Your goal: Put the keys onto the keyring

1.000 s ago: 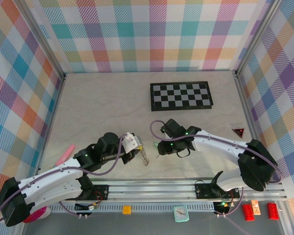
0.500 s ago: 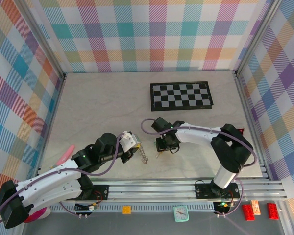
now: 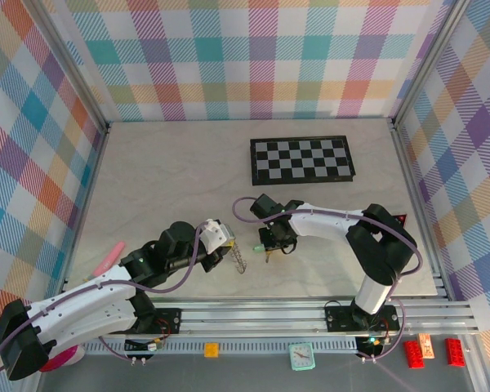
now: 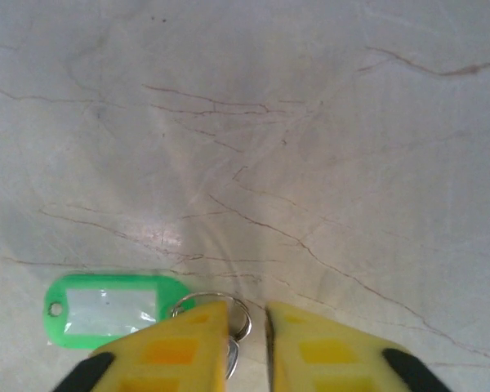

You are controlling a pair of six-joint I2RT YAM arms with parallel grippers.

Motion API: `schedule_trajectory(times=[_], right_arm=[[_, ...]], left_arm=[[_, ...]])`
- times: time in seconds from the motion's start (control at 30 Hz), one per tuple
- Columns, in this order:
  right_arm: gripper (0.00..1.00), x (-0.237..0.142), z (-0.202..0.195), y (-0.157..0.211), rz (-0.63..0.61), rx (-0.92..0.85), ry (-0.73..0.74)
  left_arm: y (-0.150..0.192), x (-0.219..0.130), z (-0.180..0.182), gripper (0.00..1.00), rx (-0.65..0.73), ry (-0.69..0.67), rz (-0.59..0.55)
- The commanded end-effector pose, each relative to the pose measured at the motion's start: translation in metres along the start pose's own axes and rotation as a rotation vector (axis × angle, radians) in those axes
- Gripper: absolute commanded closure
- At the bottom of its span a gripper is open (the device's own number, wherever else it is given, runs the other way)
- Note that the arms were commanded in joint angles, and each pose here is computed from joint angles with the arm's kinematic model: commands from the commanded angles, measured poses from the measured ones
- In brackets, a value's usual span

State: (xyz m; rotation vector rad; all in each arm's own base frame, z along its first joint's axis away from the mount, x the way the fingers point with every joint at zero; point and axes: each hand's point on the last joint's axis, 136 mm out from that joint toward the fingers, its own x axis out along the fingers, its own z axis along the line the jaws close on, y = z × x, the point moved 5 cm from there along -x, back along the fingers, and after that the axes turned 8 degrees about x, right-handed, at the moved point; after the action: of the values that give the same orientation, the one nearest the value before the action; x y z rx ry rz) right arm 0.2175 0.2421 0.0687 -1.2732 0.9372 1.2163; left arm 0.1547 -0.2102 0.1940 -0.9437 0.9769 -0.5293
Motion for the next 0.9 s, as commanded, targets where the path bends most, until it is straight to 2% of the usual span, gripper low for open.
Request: schedule_trajectory(times=[0.0,0.17,0.33,0.4,0.47,0.53,0.7,0.87], right_arm=[[0.84,-0.011,0.002,-0.005,-0.035,-0.005,0.012],[0.96,-0.024,-0.013,-0.01,-0.099,-0.013,0.108],[0.97,-0.026,-0.016,-0.01,-0.099,-0.012,0.119],[0.89,-0.024,-0.014,-0.009,-0.089,-0.008,0.106],[0.71,-0.023,-0.009,-0.008,-0.076,-0.001,0.067],[0.63,-0.022,-0.002,-0.008,-0.066,0.003,0.02],[0.56,-0.011,0.004,-0.013,-0.054,-0.004,0.031],[0.55,-0.002,0.007,-0.009,-0.014,-0.028,0.044]], left_arm=[[-0.009,-0.001,0.0,1.0,0.005,-0.004,-0.031],[-0.01,0.0,0.001,1.0,0.008,-0.008,-0.032],[-0.01,-0.001,0.001,1.0,0.01,-0.009,-0.034],[-0.009,-0.001,0.001,1.0,0.008,-0.007,-0.033],[-0.01,-0.001,0.001,1.0,0.008,-0.007,-0.035],[-0.009,-0.001,0.0,1.0,0.009,-0.005,-0.035],[-0.009,0.0,0.0,1.0,0.007,-0.001,-0.036],[-0.009,-0.002,0.0,1.0,0.007,-0.004,-0.034]])
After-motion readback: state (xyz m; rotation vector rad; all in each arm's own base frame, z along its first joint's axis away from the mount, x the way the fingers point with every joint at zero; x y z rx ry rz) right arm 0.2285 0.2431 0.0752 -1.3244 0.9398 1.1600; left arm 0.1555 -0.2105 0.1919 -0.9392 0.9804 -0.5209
